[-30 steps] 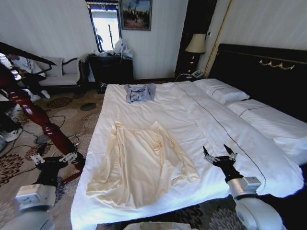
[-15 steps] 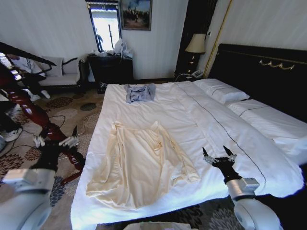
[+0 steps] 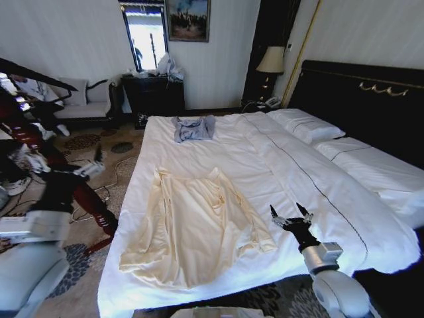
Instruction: Pick up the clothes from the bed and hang them on the clothes hanger.
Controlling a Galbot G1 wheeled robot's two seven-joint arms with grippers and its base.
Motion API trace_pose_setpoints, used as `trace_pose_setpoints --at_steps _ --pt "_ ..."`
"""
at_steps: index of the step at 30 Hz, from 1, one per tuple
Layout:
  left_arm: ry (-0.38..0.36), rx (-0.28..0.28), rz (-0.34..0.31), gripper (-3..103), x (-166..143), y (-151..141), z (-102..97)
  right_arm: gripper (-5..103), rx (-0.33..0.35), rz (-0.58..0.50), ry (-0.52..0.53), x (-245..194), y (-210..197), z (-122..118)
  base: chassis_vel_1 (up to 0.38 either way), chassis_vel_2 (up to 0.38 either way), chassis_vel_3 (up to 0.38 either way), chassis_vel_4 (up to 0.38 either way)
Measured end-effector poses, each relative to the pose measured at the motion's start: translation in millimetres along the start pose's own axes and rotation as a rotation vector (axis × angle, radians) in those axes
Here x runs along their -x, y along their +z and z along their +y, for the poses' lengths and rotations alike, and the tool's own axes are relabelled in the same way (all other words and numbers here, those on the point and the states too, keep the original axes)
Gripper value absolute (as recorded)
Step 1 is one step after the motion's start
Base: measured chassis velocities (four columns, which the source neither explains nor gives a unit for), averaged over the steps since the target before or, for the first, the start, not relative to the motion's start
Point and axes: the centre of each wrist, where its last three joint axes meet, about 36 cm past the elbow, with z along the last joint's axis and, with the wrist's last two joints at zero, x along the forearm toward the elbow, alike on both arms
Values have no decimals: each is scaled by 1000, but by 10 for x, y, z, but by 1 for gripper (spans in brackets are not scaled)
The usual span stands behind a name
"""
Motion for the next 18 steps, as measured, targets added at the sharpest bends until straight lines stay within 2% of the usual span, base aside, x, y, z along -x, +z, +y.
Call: trace_pose_setpoints --at_steps 2,7,11,12,14,15,16,18 --pt "-44 -4 -2 92 35 28 42 100 3 1 -1 -10 -7 4 0 0 0 0" --pt "-97 -33 3 90 123 98 57 100 17 11 -2 -48 -2 37 0 0 0 0" --pt "-161 -96 10 89 273 191 56 100 29 28 1 -126 10 73 0 0 0 0" --pt "-161 -96 10 89 273 191 56 100 29 28 1 -126 10 73 0 0 0 0" --pt "-176 -125 18 89 313 238 65 100 30 32 4 -159 3 74 0 0 0 0" --pt "-176 -159 28 89 332 263 59 100 31 34 6 -175 -2 75 0 0 0 0" --pt "-176 -159 28 89 332 263 59 100 31 34 6 -175 -2 75 0 0 0 0" --pt "-161 -233 41 88 363 285 30 100 40 40 10 -200 -5 91 0 0 0 0"
